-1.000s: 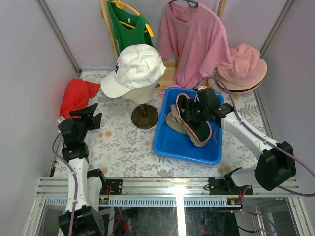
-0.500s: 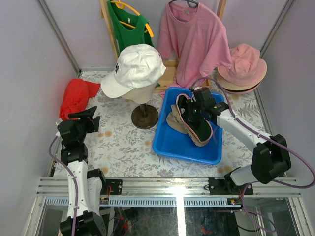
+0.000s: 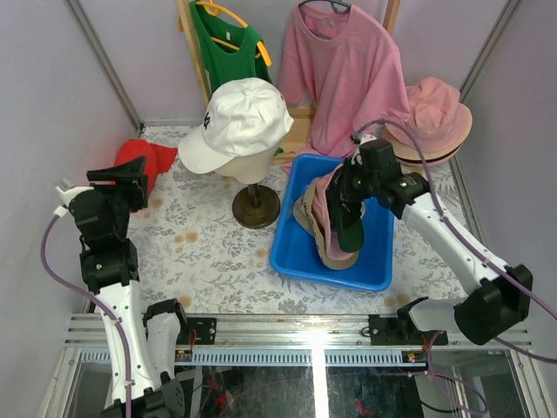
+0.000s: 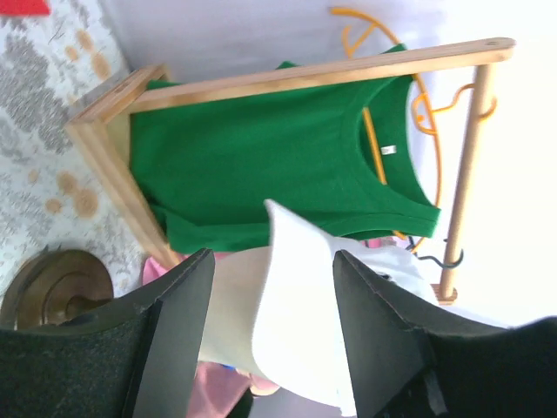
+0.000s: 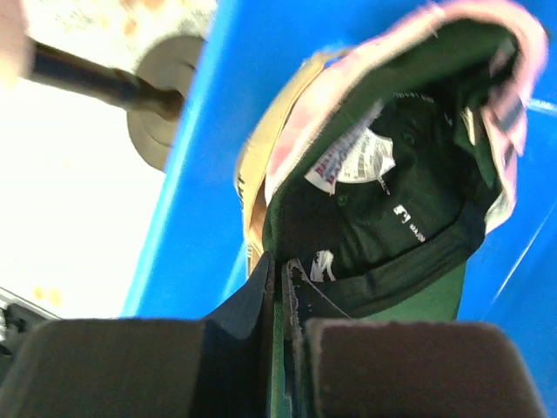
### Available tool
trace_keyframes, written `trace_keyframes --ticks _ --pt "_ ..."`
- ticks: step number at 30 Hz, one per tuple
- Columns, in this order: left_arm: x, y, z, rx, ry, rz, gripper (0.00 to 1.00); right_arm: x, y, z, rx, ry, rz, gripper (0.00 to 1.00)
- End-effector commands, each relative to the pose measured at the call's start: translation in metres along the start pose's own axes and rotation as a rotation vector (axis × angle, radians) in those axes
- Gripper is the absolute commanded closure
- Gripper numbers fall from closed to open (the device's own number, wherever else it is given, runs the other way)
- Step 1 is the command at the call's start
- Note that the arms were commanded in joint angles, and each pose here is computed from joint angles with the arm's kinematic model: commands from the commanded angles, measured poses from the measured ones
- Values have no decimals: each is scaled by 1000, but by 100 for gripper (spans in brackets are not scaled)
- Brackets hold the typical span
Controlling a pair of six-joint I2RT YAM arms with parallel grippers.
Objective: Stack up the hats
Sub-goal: Pick up the hat from the bin.
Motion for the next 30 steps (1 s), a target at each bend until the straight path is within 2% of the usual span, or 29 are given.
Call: trace_keyframes --ticks 1,4,7,12,17,19,27,30 --pt "10 7 -26 -81 -29 -70 44 53 41 16 -40 73 -200 100" --pt "17 8 -46 -104 -74 -82 44 67 47 19 -42 79 -235 100" --pt "21 9 -58 -115 -98 -88 44 69 49 20 -28 77 -216 100" --pt "24 9 -67 -123 -120 -76 44 40 28 13 -38 83 -106 100" --pt "30 9 -80 -130 -156 -78 44 1 -18 -5 -59 54 52 100" --pt "31 10 -90 -144 -179 -74 44 -2 -29 -9 -64 46 77 100" --pt "20 14 -140 -222 -259 -14 44 34 -41 -9 -67 31 81 100" --pt "10 11 -152 -240 -272 16 44 57 -38 -5 -76 45 35 100"
Point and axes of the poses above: each gripper's point midway between its finger pads, its own x axis back along the fingers, its own z axis along the line the jaws close on, y = z × x, the point moved 10 cm from there along x, back along the fingers, and after that the axes turned 5 degrees about x, right-handed, at the moved point
